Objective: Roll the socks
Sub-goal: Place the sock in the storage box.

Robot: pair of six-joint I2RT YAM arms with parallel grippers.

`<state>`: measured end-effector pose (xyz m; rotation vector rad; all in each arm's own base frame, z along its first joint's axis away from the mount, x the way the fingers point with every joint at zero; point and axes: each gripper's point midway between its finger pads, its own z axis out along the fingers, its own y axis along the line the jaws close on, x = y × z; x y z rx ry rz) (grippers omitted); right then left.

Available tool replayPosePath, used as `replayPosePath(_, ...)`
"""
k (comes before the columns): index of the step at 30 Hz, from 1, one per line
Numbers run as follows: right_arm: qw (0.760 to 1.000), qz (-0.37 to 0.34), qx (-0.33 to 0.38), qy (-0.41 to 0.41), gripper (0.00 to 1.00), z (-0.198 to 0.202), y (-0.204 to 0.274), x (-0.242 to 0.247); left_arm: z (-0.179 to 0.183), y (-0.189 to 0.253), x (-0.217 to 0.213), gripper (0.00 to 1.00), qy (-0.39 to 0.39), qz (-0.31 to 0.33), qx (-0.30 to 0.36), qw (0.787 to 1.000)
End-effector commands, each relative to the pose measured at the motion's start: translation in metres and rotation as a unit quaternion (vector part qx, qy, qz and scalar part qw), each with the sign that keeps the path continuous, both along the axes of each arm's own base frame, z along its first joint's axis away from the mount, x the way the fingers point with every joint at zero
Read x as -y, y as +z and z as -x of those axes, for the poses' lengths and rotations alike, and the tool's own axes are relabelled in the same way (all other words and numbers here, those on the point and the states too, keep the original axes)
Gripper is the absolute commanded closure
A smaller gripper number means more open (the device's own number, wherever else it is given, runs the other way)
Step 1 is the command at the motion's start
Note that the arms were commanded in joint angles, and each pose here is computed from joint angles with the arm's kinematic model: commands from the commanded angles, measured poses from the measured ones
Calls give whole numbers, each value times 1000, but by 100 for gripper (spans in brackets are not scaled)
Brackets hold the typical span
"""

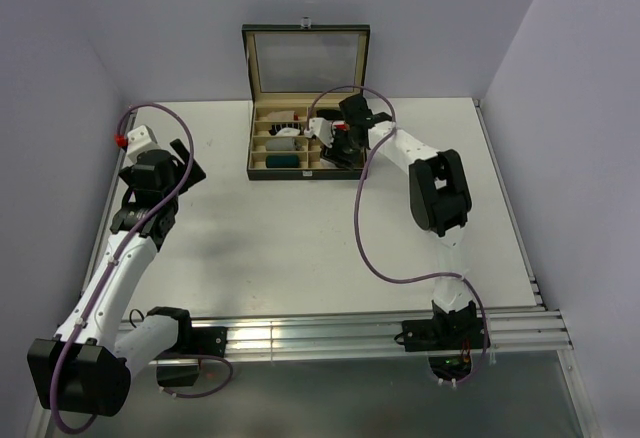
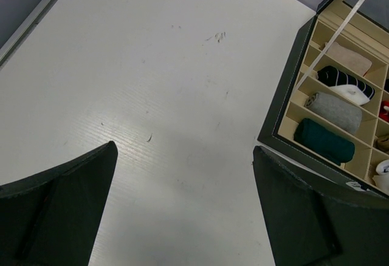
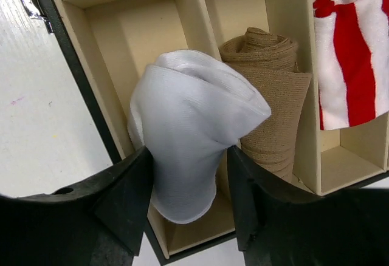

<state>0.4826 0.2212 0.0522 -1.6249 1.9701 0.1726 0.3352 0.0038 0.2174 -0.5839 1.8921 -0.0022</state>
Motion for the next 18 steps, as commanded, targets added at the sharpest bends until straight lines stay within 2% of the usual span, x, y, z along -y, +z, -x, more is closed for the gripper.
replayPosePath(1, 999, -19, -33, 24, 40, 14, -5, -12, -5, 14, -2, 1, 4, -6, 26, 1000)
replayPosePath(12, 997, -60, -22, 47, 39, 24, 36, -8, -4, 16, -2, 1, 2, -8, 29, 1000)
replayPosePath(18, 994, -70, -45, 68, 37, 36, 45, -7, -4, 15, -1, 1, 0, -8, 29, 1000)
